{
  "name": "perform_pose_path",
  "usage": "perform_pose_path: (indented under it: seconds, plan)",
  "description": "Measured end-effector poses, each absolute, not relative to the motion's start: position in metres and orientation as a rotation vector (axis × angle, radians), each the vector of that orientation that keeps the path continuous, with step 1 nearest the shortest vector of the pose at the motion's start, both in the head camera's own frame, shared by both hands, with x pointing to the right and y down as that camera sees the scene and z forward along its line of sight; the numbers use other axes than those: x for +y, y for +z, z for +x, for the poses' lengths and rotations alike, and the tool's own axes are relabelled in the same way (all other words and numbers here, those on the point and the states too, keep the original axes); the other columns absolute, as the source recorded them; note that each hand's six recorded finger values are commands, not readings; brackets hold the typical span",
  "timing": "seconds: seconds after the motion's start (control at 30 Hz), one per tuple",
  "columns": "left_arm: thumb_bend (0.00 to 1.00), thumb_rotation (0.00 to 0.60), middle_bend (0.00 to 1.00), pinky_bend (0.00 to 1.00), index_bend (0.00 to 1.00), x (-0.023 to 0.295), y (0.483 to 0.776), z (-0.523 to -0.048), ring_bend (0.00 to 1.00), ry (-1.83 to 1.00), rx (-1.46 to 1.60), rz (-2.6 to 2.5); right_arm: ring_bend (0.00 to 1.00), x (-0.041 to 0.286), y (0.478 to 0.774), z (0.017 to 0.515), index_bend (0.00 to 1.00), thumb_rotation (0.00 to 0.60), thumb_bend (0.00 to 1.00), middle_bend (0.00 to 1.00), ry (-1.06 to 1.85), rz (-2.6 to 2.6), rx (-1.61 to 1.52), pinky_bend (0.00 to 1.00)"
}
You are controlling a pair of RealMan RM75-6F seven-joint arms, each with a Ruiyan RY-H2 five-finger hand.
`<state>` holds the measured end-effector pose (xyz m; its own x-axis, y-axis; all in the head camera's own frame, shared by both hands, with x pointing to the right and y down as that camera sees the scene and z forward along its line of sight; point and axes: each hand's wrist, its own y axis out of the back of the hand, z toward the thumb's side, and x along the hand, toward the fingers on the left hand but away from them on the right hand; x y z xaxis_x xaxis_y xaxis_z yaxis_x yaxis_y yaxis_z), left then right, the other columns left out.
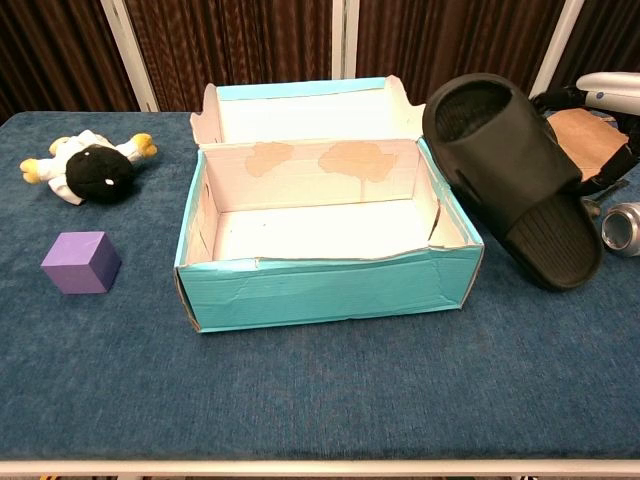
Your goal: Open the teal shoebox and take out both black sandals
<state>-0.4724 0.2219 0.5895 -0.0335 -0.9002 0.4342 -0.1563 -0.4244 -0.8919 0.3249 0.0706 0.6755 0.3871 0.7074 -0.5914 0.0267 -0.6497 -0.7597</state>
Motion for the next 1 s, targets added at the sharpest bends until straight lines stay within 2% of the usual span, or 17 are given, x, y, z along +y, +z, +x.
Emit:
perform_pose_path:
  seconds: [0.3, 0.43, 0.53, 0.63, 0.77, 1.0]
  plan:
    - [0.00, 0.600, 0.17, 0.05, 0.21, 0.220, 0.591, -0.473, 0.07, -1.509, 1.126, -1.620, 0.00, 0.053, 0.650, 0.352, 0.00, 0.600, 0.04, 0.01, 1.397, -1.866, -0.776, 0.00]
    - [0.00, 0.600, 0.17, 0.05, 0.21, 0.219, 0.591, -0.473, 0.07, -1.501, 1.139, -1.611, 0.02, 0.054, 0.636, 0.365, 0.07, 0.600, 0.14, 0.17, 1.393, -1.787, -0.832, 0.02]
    - [0.00, 0.600, 0.17, 0.05, 0.21, 0.218, 0.591, -0.474, 0.07, -1.494, 1.143, -1.598, 0.08, 0.062, 0.623, 0.377, 0.10, 0.600, 0.19, 0.23, 1.401, -1.683, -0.850, 0.12]
    - [0.00, 0.600, 0.17, 0.05, 0.21, 0.216, 0.591, -0.474, 0.07, -1.486, 1.144, -1.581, 0.07, 0.081, 0.606, 0.394, 0.10, 0.600, 0.19, 0.20, 1.413, -1.587, -0.901, 0.12]
    - [0.00, 0.600, 0.17, 0.05, 0.21, 0.215, 0.590, -0.473, 0.07, -1.474, 1.148, -1.562, 0.00, 0.124, 0.581, 0.422, 0.07, 0.600, 0.19, 0.13, 1.447, -1.499, -0.999, 0.04]
    - [0.00, 0.600, 0.17, 0.05, 0.21, 0.216, 0.592, -0.468, 0.07, -1.466, 1.138, -1.558, 0.00, 0.182, 0.550, 0.440, 0.06, 0.600, 0.20, 0.12, 1.418, -1.478, -1.117, 0.01]
